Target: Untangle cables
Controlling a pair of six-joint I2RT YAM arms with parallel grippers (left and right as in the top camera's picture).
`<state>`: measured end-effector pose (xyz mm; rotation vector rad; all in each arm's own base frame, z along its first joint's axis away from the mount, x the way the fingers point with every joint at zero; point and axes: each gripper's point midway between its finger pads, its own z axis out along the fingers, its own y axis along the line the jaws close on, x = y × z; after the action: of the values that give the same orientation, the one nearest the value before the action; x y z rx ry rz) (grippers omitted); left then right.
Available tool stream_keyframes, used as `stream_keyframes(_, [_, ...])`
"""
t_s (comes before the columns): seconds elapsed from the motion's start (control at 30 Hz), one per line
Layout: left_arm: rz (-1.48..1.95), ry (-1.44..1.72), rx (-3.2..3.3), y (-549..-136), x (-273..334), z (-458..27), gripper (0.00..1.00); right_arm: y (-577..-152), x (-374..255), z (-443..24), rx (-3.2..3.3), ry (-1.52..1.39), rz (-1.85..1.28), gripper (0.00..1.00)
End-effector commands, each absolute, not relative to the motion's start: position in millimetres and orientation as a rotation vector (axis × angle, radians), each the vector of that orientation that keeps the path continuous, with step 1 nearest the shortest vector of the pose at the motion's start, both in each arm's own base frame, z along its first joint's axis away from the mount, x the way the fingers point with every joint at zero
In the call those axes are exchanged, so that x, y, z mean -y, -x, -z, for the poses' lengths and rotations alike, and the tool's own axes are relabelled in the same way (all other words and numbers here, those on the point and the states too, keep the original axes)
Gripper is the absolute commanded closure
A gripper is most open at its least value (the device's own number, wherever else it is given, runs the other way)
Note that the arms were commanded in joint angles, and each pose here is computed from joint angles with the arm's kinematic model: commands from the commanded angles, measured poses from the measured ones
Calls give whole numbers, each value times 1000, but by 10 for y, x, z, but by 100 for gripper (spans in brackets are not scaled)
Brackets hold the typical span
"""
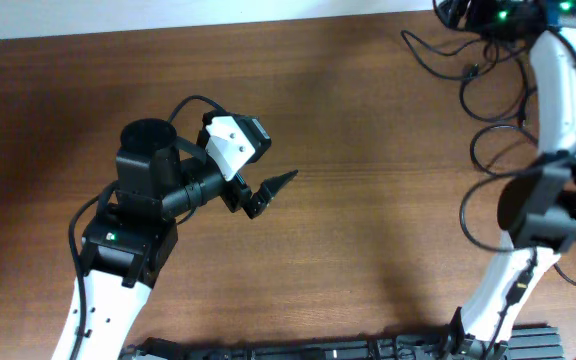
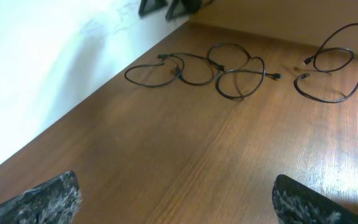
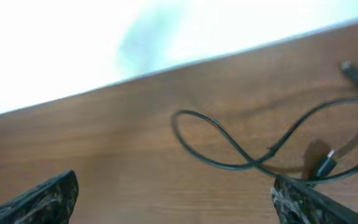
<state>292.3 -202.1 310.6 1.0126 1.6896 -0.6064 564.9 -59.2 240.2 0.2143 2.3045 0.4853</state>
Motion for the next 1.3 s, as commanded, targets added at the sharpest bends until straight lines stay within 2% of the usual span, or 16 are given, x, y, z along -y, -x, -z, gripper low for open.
stream_keyframes(0.0, [618,-1025,-1669,-2902,2047,-3157,1,-5349,477,-3206,-2182,-84,-455,1])
stream_keyframes(0.23, [617,-1025,-1669,-2902,2047,-3157,1,-4754,286,-3714,-2181,37,-347,1])
stream_keyframes(0.37, [617,-1026,-1669,-2902,2047,-3157,1,-4445,161,-3622,-2281,119,-291,1])
stream_keyframes(0.6, [617,-1026,-1669,-2902,2047,-3157,1,-4020,-261,-3299,-2484,251,-373,1])
stream_keyframes(1.27, [617,-1025,-1669,-2902,2047,-3157,1,-3984,-407,-3268,-2500,292,-394,1])
